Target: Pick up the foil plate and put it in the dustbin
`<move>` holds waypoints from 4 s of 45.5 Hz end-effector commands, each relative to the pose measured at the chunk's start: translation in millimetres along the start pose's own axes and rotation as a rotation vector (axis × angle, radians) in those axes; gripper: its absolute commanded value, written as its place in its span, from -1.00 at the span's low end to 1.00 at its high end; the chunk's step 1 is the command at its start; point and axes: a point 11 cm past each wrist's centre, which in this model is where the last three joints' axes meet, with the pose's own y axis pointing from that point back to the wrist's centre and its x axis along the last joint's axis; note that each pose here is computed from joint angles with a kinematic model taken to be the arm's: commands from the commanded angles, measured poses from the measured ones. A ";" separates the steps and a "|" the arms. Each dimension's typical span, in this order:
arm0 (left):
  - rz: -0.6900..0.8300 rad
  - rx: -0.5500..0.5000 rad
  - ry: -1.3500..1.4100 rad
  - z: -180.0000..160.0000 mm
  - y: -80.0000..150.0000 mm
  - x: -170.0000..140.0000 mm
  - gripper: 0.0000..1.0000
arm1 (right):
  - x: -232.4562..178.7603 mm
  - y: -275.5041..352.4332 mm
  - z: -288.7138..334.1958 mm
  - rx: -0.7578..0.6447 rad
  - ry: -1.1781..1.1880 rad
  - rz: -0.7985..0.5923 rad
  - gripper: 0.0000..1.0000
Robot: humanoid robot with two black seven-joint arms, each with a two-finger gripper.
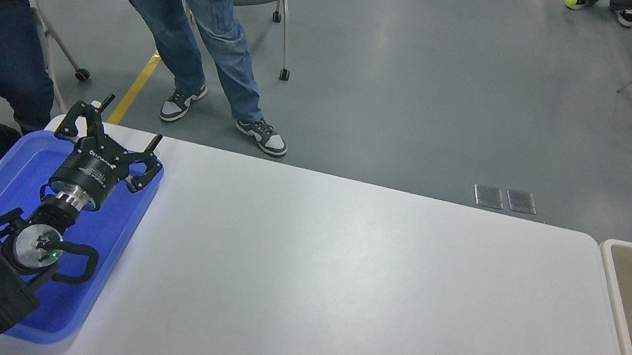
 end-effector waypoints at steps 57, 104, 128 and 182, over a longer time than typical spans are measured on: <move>0.001 -0.001 0.000 0.2 0.0 0.1 1.00 | -101.2 -116.0 2.3 -0.055 -0.351 0.313 -1.00; 0.000 0.001 -0.001 -0.1 0.0 0.1 1.00 | -106.5 -121.1 -22.0 -0.067 -0.181 0.437 1.00; -0.001 -0.002 0.002 0.3 0.0 0.0 1.00 | -112.9 -72.0 -88.7 0.098 0.119 0.242 1.00; -0.002 -0.002 0.001 0.7 -0.6 -0.6 1.00 | -199.1 156.7 -236.8 0.279 0.861 -0.461 1.00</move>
